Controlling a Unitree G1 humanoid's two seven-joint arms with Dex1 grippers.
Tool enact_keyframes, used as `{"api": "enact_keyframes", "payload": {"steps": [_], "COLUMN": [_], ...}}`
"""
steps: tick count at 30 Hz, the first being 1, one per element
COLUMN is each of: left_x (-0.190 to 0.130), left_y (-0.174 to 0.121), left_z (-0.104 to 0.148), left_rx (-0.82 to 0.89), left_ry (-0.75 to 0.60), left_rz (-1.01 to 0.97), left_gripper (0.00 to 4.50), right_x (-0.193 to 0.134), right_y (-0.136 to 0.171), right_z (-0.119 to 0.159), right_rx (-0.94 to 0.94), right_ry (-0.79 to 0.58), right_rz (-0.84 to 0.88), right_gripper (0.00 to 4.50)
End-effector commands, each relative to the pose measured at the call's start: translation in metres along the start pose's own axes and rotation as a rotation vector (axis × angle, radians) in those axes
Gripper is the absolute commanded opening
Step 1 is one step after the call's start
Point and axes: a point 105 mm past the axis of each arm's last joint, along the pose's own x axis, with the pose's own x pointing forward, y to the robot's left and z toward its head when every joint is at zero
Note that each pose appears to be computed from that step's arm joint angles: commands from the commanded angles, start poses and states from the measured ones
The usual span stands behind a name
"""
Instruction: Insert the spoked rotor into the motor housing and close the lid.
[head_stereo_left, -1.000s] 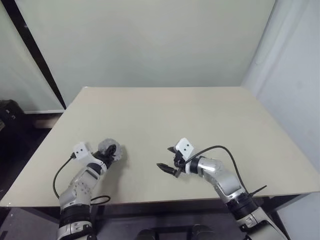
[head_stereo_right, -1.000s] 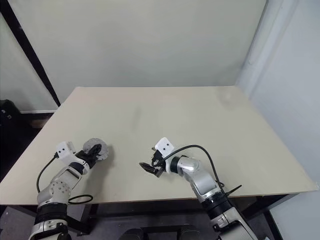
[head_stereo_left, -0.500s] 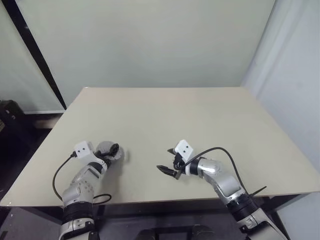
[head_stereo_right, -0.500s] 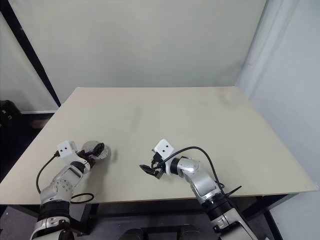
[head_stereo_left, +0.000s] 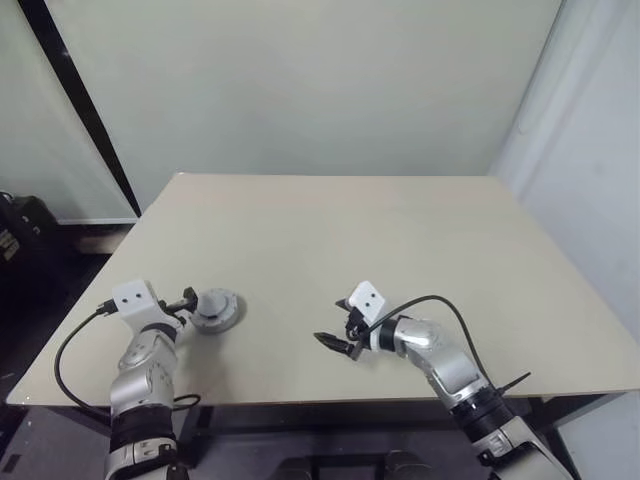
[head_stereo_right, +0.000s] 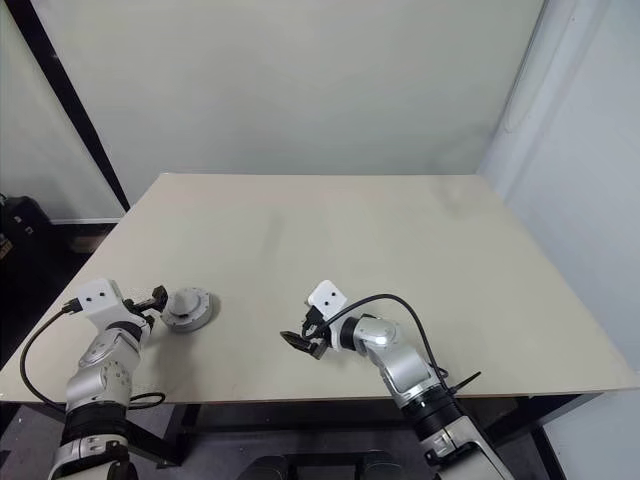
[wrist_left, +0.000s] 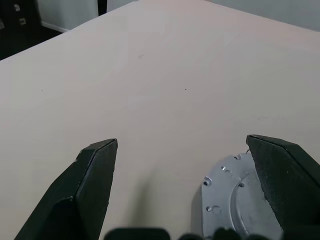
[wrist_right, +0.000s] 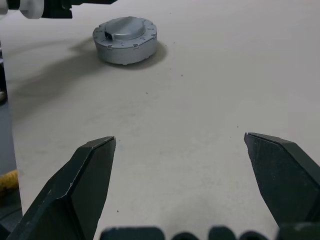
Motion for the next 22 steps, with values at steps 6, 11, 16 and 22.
{"api": "enact_keyframes", "payload": {"steps": [6, 11, 16, 22], "left_x": [-0.039, -0.070, -0.076, -0.071], "left_y": [-0.100, -0.146, -0.164, -0.172], "left_z": [0.036, 0.019, 0.002, -0.002], "left_rx": [0.189, 0.288, 0.311, 0.313], "left_ry": [-0.107, -0.018, 0.033, 0.034], "left_rz": [-0.565, -0.857, -0.936, -0.942], "left_gripper": [4.43, 4.43, 4.43, 4.43], "right_x": [-0.022, -0.053, -0.086, -0.099], "right_y": [-0.045, -0.070, -0.088, -0.088], "right_z": [0.017, 0.014, -0.001, -0.012], "right_rx": [0.035, 0.110, 0.140, 0.162], "right_ry": [-0.068, -0.082, -0.062, -0.055], "right_rz": [-0.162, -0.255, -0.370, -0.416], "right_gripper": [4.50, 4.50, 4.50, 4.50]}}
